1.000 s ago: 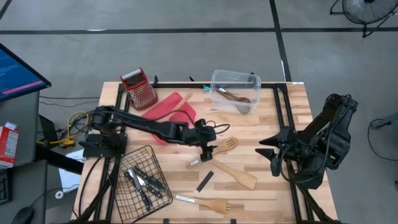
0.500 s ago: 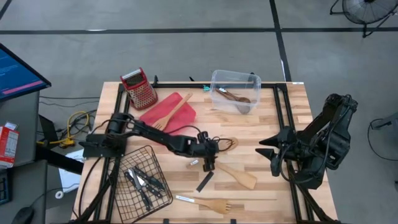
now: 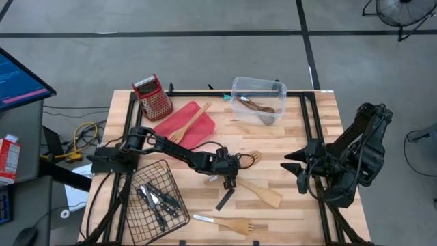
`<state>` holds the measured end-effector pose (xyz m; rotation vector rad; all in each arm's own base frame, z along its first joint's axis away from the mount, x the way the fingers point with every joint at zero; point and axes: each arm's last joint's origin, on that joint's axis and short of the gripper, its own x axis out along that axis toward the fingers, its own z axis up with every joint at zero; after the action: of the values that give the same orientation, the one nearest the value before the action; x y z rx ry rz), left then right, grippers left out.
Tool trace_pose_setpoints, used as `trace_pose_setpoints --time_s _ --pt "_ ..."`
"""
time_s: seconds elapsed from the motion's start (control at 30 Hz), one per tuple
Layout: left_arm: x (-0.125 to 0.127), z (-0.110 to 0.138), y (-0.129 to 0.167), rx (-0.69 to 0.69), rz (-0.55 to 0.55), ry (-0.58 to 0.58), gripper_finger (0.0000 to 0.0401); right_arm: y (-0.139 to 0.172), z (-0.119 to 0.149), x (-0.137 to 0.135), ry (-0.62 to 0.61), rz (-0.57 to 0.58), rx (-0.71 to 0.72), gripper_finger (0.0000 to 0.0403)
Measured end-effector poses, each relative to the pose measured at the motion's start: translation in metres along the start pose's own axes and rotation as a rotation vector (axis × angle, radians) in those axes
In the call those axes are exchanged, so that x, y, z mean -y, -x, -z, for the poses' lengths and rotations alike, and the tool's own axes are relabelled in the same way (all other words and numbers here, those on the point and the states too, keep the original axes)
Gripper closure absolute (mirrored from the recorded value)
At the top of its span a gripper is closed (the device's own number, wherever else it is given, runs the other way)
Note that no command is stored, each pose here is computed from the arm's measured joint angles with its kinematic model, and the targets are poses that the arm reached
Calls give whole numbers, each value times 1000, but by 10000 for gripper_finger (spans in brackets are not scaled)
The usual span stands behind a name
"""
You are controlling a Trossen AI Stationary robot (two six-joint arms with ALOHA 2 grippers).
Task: Pick & Place Kitchen Items
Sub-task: Put the wooden serving spoon into the transparent bin
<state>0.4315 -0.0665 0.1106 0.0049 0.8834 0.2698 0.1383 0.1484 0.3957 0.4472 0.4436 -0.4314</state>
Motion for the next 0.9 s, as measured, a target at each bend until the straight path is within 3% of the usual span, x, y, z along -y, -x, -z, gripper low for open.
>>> trace_pose_setpoints --time_s 0.27,0.63,0.8,0.9 --pt "-5 -3 1 -11 36 7 357 0 0 0 -2 -1 0 226" --pt "-28 -15 12 -11 50 71 357 0 0 0 -1 -2 0 226" --pt "-44 -50 62 132 77 149 357 4 2 -1 11 -17 -7 230" --pt "-57 -70 108 242 108 185 357 7 5 -2 24 -37 -13 231"
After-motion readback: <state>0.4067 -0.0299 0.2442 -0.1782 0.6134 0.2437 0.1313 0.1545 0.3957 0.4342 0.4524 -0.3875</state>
